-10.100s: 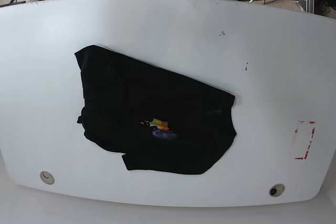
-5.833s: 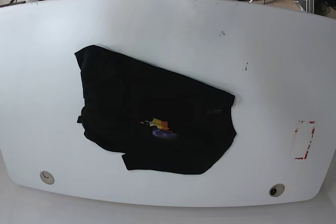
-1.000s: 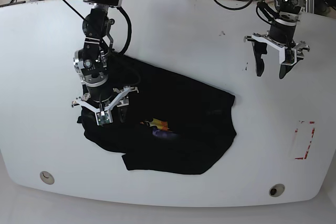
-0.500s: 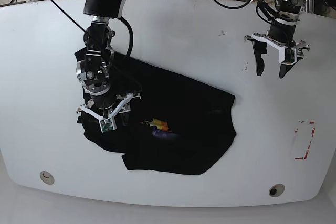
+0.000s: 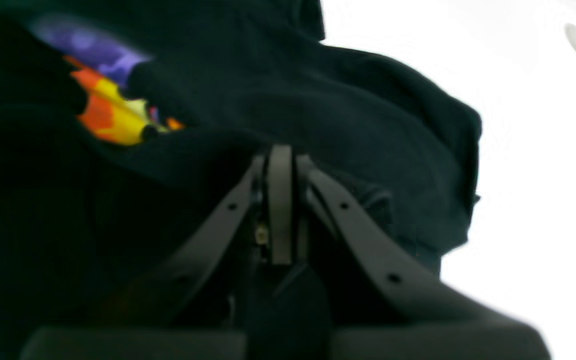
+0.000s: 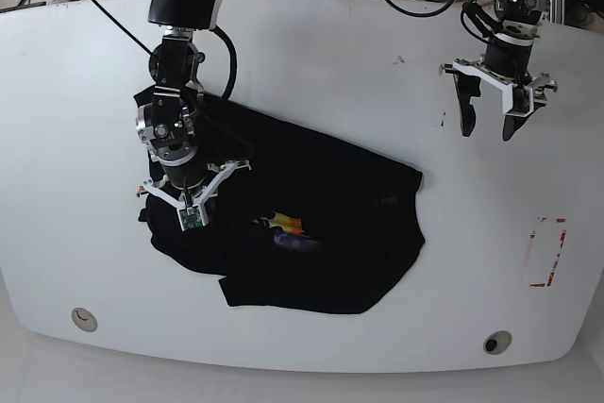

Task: Layout the t-shirt on the table in an organized manner, then fold the t-shirt properly
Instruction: 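Grasp the shirt edge with the right gripper and drag it outward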

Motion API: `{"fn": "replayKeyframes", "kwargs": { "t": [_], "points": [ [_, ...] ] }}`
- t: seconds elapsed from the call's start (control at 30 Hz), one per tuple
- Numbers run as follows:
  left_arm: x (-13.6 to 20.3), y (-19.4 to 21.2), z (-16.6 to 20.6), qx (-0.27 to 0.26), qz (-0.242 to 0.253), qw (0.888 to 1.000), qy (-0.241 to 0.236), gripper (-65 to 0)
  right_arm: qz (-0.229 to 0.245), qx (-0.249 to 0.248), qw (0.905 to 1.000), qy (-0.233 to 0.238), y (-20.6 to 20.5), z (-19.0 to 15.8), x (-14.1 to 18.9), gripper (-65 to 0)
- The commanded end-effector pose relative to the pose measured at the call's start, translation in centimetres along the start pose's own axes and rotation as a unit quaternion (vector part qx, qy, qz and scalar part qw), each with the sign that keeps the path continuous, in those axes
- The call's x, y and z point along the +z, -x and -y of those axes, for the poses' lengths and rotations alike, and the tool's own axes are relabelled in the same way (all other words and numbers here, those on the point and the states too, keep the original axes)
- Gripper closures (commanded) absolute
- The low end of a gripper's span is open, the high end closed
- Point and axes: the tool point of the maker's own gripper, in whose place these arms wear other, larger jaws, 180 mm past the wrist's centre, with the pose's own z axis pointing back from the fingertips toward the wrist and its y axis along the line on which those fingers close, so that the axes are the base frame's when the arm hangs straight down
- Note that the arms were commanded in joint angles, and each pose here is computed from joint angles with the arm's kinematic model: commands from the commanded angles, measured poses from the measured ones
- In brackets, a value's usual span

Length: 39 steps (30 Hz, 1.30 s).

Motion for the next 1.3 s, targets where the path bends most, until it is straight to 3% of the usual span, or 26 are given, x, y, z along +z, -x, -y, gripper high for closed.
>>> {"fn": "replayKeyframes", "kwargs": {
  "t": [0.0,0.23,0.5,0.63,0.83,0.9,1.27],
  "points": [
    [0.1,-1.3,-0.1,-0.004,0.025,1.000,0.000,-37.9,0.040,0.007,0.9991,0.014,-2.3,0.8,1.2,0.0],
    [0.1,-1.3,-0.1,-0.004,0.025,1.000,0.000,-37.9,0.056,0.024,0.9980,0.012,-2.2,-0.1,4.4,0.0],
    [0.1,-1.3,-0.1,-0.004,0.025,1.000,0.000,-37.9,0.048,0.019,0.9986,0.008,-1.3,-0.7,5.1,-2.1],
    [0.1,-1.3,-0.1,-0.004,0.025,1.000,0.000,-37.9,0.048,0.016,0.9987,0.009,-1.3,-0.6,4.7,-17.4],
    [0.1,-1.2,-0.2,-0.005,0.023,1.000,0.000,-37.9,0.041,0.000,0.9990,0.019,-1.2,0.5,3.6,-56.3],
    [0.1,-1.2,-0.2,-0.005,0.023,1.000,0.000,-37.9,0.041,-0.006,0.9989,0.021,-1.2,0.7,3.3,-62.1],
    [0.1,-0.9,-0.3,-0.032,0.014,0.999,-0.006,-37.9,0.021,-0.050,0.9985,0.002,0.0,0.4,0.9,-63.4]
  ]
}}
